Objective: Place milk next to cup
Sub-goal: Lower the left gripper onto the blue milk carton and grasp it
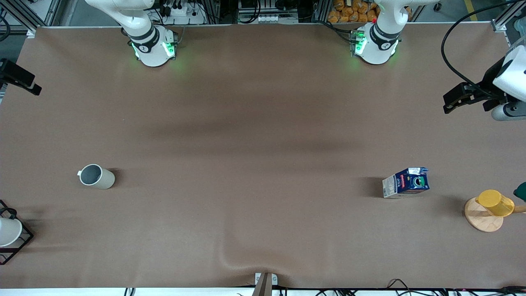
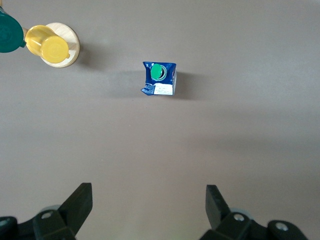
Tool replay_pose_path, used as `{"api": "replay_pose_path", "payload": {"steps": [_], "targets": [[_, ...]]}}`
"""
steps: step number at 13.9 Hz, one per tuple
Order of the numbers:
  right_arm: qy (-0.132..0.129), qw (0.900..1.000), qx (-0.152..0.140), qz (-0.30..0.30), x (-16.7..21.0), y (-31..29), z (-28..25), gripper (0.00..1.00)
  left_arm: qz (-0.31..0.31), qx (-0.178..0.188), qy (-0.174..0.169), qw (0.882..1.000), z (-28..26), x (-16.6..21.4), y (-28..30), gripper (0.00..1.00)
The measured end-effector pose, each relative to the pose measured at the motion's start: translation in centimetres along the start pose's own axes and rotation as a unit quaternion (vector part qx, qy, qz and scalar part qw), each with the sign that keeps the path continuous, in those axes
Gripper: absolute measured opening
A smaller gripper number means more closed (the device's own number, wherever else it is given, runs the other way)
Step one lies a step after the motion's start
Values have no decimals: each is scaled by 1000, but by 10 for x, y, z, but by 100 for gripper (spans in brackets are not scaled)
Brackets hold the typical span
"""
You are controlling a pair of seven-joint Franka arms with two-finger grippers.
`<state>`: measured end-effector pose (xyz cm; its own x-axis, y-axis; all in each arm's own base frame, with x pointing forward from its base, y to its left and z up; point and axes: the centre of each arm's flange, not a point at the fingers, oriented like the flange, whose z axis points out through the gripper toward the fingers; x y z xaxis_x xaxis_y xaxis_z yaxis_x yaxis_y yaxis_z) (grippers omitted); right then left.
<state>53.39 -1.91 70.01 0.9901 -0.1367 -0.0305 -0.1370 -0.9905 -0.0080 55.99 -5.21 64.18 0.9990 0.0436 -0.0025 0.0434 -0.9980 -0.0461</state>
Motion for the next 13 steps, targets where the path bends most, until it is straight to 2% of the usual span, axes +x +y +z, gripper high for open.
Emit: {"api": "replay_pose_path", "payload": {"steps": [4, 6, 11, 13], "targets": [[1, 1000, 0, -7, -2, -8, -1, 100, -2, 0, -3, 1000, 5, 4, -3, 100], [2, 1000, 0, -5, -2, -5, -2, 100, -7, -3, 2, 1000, 21, 19, -7, 100], [1, 1000, 0, -3, -6, -3, -5, 100, -12, -13, -11, 1000, 118, 80, -11, 100], [6, 1000, 1, -6, -2, -7, -1, 100, -11, -16, -26, 999, 161, 97, -8, 100]]}}
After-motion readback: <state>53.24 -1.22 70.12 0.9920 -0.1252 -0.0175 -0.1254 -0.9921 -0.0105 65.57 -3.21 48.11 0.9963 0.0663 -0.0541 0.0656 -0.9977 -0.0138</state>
